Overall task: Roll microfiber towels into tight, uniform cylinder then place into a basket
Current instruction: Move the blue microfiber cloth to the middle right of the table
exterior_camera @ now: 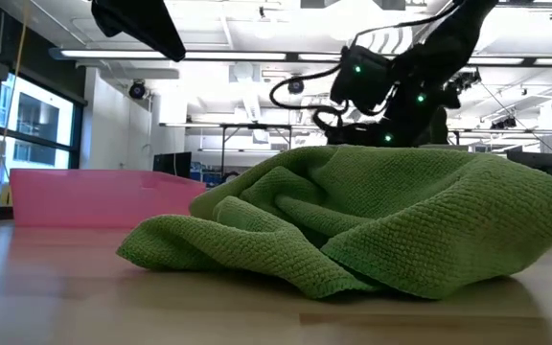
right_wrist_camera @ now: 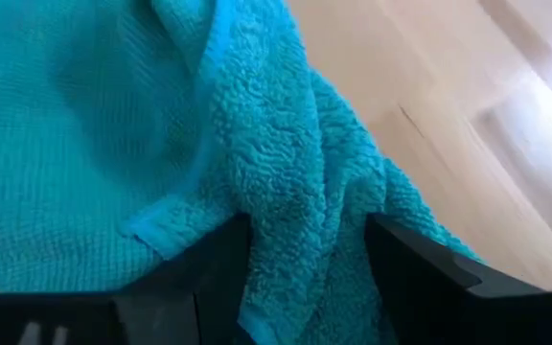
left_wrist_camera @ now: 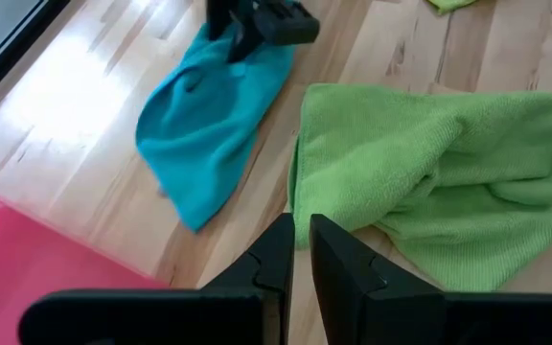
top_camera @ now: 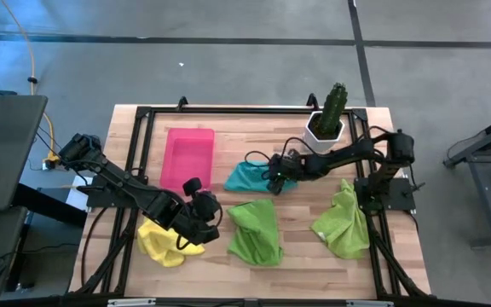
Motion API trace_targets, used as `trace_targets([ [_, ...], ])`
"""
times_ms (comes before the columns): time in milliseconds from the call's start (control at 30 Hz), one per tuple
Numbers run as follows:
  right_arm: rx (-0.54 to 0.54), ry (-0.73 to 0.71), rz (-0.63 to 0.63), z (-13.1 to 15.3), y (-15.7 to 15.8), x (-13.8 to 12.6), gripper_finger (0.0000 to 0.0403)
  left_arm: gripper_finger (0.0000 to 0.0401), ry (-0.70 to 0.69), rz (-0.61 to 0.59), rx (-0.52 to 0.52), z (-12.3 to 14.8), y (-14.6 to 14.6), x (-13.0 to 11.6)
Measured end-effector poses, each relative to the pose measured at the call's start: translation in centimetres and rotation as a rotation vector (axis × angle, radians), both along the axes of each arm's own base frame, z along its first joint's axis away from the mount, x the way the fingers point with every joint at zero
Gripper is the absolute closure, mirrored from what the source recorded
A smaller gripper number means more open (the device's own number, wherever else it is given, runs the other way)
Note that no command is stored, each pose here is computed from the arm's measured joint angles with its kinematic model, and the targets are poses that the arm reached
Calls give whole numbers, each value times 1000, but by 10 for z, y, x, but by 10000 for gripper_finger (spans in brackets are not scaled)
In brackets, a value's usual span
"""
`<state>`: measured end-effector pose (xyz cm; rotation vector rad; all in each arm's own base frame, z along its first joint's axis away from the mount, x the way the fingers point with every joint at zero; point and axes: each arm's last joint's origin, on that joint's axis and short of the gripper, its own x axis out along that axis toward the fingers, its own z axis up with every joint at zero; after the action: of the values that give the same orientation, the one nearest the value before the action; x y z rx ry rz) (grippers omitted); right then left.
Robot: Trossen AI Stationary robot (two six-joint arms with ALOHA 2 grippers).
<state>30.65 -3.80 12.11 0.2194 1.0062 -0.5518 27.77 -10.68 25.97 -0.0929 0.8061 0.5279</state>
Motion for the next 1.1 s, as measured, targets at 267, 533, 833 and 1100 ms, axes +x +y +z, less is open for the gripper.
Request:
trace_targets([
  [267,66,317,-124,2,9,-37,199,371,18,-18,19,0,0,-1],
  [533,120,600,-235,22,24,-82,199,371,27,-18,23,-1,1,-1],
  [833,58,811,-399,47,29,-115,199,371,25,-16,27,-1,1,-1],
  [1100,54,638,-368,72,38,-105,199,371,24,-14,29,-1,1,-1],
])
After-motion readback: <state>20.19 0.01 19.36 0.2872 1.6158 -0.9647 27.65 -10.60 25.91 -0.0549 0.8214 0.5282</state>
